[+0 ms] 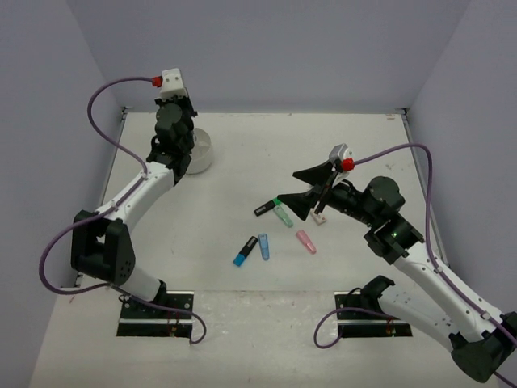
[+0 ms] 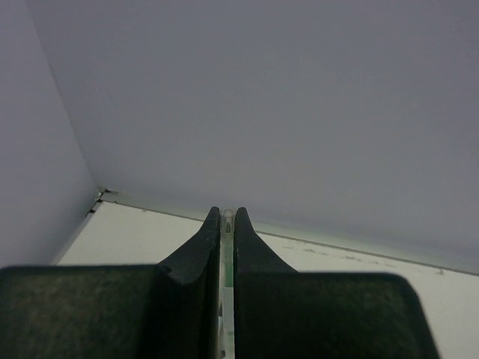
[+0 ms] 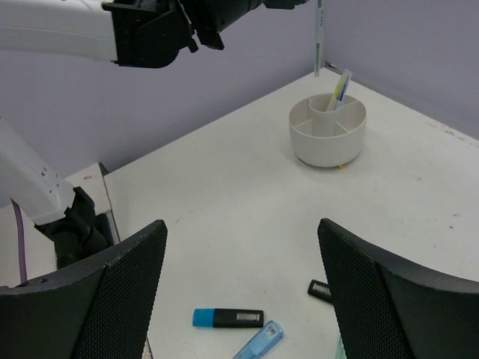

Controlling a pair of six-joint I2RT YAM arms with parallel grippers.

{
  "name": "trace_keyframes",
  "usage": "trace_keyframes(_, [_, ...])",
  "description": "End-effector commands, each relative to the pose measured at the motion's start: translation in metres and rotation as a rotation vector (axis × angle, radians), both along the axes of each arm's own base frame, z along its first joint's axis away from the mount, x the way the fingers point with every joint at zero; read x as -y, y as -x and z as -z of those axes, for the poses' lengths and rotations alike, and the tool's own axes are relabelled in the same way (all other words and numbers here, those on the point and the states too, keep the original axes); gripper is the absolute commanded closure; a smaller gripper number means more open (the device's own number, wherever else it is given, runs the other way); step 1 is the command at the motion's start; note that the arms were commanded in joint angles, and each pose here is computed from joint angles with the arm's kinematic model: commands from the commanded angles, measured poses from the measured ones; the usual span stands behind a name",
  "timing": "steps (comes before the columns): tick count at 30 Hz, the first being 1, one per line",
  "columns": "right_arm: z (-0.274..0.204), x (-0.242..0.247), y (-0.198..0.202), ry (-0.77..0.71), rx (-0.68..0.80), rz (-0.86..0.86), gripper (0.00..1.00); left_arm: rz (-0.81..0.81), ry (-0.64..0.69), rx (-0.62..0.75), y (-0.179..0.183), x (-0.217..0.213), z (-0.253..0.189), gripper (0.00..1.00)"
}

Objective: Sort the stationery into containers
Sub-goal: Place the pen in the storage box.

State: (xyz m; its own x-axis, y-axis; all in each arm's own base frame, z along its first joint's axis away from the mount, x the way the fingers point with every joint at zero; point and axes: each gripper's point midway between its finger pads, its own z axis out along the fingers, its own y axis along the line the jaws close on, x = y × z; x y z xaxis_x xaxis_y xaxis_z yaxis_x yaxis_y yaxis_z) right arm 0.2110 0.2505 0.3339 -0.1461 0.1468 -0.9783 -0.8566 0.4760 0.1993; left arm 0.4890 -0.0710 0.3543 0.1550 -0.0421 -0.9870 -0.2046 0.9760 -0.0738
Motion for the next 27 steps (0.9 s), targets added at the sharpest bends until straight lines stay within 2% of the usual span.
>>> trace_keyframes(1, [-0.006,0.001,-0.005,-0.023,0.017,0.026,0.16,0.014,-0.020,0.220,-0.027,-0.028,-0.043,1.00])
trace_keyframes(4, [-0.002,-0.001,-0.008,-0.014,0.012,0.028,0.15,0.084,-0.008,0.189,-0.053,-0.025,-0.016,1.00])
trace_keyframes(9, [0.002,-0.002,-0.011,0.001,0.002,0.032,0.15,0.108,0.060,0.157,-0.064,-0.039,0.013,1.00])
trace_keyframes(15, [0.007,-0.005,-0.016,0.016,-0.014,0.033,0.14,0.159,0.135,0.123,-0.058,-0.038,0.045,1.00])
trace_keyframes(24, [0.010,-0.007,-0.017,0.023,-0.023,0.026,0.14,0.144,0.122,0.062,-0.042,-0.042,0.070,1.00])
trace_keyframes(25, [0.010,-0.007,-0.017,0.025,-0.024,0.026,0.14,0.151,0.119,0.050,-0.042,-0.040,0.074,0.97])
trace_keyframes(27, [0.010,-0.007,-0.018,0.024,-0.022,0.029,0.14,0.160,0.110,0.016,-0.043,-0.038,0.081,0.82])
